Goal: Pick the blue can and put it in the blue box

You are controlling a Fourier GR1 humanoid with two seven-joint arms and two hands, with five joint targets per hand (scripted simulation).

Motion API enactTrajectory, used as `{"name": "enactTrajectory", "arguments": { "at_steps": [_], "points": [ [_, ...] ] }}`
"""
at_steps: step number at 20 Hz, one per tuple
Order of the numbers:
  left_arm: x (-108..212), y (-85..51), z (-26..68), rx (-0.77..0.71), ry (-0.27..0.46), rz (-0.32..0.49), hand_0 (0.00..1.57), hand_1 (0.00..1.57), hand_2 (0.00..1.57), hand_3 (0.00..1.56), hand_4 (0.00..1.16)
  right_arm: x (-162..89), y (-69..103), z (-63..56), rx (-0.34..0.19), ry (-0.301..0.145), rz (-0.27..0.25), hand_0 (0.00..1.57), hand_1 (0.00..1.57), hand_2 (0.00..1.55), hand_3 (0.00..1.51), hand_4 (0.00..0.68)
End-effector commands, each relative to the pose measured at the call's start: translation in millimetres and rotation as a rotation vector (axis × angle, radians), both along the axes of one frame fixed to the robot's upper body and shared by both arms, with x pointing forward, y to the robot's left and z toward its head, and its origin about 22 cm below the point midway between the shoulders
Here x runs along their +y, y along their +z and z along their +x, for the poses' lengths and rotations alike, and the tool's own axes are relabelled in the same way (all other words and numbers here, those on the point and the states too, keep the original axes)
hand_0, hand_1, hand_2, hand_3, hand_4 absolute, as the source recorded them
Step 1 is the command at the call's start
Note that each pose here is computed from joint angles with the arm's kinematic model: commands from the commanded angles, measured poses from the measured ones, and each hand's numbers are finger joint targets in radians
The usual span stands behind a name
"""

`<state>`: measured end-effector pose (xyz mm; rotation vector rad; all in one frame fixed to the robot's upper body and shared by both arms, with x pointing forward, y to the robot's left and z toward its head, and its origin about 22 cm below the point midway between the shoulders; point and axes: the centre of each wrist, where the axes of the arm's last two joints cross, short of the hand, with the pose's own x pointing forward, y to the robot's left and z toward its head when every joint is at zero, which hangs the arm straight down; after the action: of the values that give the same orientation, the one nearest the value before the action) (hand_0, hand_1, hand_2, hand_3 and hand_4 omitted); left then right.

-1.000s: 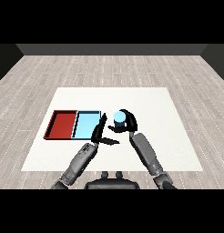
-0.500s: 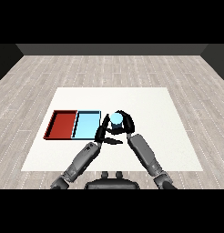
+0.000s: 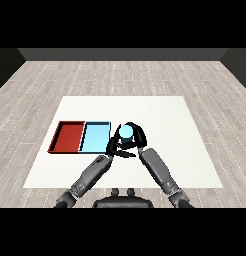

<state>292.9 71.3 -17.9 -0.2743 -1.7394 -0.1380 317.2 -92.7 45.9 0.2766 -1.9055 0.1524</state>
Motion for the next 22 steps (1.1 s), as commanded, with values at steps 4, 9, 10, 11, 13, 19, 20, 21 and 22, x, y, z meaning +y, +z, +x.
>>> {"name": "enactTrajectory", "arguments": {
  "at_steps": [4,9,10,11,13,19,20,21,22],
  "points": [
    [-2,17.8,17.9,0.02,0.002,0.025,0.0,0.0,0.0,0.0,0.0,19,6.6,-12.7,-0.002,0.003,0.018,1.43,1.43,1.46,1.38,0.547],
    [-14,7.0,11.9,0.013,-0.006,0.03,0.0,0.0,0.0,0.0,0.0,12,3.3,2.2,0.011,0.027,0.016,1.43,1.43,1.46,1.37,0.533],
    [-9,-8.3,14.4,0.001,-0.005,0.012,0.0,0.0,0.0,0.0,0.0,14,6.7,2.3,-0.001,0.027,0.013,1.43,1.43,1.46,1.37,0.533],
    [-11,7.5,16.7,-0.019,-0.014,0.018,0.0,0.0,0.0,0.0,0.0,19,-3.9,-11.2,0.027,0.019,0.001,1.44,1.44,1.47,1.38,0.531],
    [-26,15.5,24.6,-0.023,-0.013,0.016,0.0,0.0,0.0,0.0,0.0,16,12.9,-20.7,0.008,0.027,0.033,1.45,1.45,1.46,1.37,0.525],
    [-15,-2.0,12.8,-0.022,-0.03,0.056,0.0,0.0,0.0,0.0,0.0,30,-13.3,-4.4,-0.009,0.03,-0.027,1.43,1.43,1.45,1.35,0.515],
    [-19,19.7,23.8,-0.011,-0.031,0.041,0.0,0.0,0.0,0.0,0.0,31,-12.1,-20.2,0.025,0.069,-0.008,1.44,1.44,1.45,1.35,0.501],
    [-18,8.6,28.3,-0.025,-0.014,0.045,0.0,0.0,0.0,0.0,0.0,20,-13.7,-7.2,0.01,0.057,-0.009,1.44,1.44,1.45,1.35,0.487],
    [-13,0.3,24.0,-0.005,-0.012,0.042,0.0,0.0,0.0,0.0,0.0,26,9.4,-2.9,-0.003,0.031,0.002,1.44,1.44,1.45,1.36,0.483]
  ]
}}
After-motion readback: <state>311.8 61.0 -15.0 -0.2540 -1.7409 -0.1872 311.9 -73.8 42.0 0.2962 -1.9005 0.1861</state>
